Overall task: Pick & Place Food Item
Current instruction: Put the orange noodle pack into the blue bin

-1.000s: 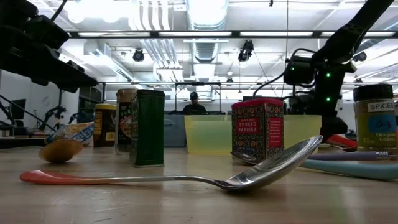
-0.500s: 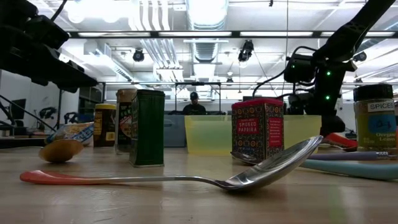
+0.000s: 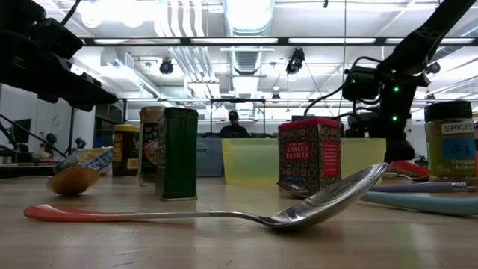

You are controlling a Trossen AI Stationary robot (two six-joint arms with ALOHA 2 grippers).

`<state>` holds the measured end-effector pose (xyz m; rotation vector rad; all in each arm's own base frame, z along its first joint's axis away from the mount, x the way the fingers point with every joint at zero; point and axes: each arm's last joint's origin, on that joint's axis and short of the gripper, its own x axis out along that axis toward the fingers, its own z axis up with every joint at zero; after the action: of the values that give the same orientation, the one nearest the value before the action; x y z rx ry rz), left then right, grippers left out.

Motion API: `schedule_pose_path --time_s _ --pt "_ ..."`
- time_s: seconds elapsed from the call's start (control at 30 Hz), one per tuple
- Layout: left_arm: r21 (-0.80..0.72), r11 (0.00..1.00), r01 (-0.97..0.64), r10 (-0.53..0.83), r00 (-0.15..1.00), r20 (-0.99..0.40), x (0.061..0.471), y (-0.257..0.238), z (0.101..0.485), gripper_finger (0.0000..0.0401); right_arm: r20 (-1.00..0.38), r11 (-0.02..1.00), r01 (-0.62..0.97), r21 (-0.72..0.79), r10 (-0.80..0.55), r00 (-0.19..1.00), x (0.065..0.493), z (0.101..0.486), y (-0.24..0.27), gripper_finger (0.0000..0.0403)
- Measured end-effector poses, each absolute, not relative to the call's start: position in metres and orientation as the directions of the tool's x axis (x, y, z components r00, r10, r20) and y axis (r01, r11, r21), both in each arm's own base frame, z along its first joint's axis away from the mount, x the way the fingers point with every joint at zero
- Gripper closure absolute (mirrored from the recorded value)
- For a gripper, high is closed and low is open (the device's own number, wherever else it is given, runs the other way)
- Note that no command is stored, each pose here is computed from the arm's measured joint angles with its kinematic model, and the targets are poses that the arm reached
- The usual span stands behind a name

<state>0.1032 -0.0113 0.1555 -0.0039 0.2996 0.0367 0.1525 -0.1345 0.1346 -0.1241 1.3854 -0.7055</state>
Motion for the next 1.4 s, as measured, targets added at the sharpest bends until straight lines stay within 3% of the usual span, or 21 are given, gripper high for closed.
schedule_pose_path --time_s 0.23,0.83,1.4 --pt "0.002 0.999 -0.037 0.036 0.955 -0.295 0.103 -0.011 0.155 0.0228 -0.854 0.789 0.39 -0.475 -0.52 0.01 0.151 0.134 -0.134 0.0388" --pt "0.002 0.999 -0.037 0.036 0.955 -0.295 0.103 -0.011 0.156 0.0228 -0.851 0.769 0.452 -0.452 -0.524 0.041 0.149 0.147 -0.125 0.0391" --pt "0.002 0.999 -0.037 0.036 0.955 -0.295 0.103 -0.011 0.156 0.0228 -0.763 0.788 0.449 -0.422 -0.576 0.293 0.146 0.19 -0.09 0.0391"
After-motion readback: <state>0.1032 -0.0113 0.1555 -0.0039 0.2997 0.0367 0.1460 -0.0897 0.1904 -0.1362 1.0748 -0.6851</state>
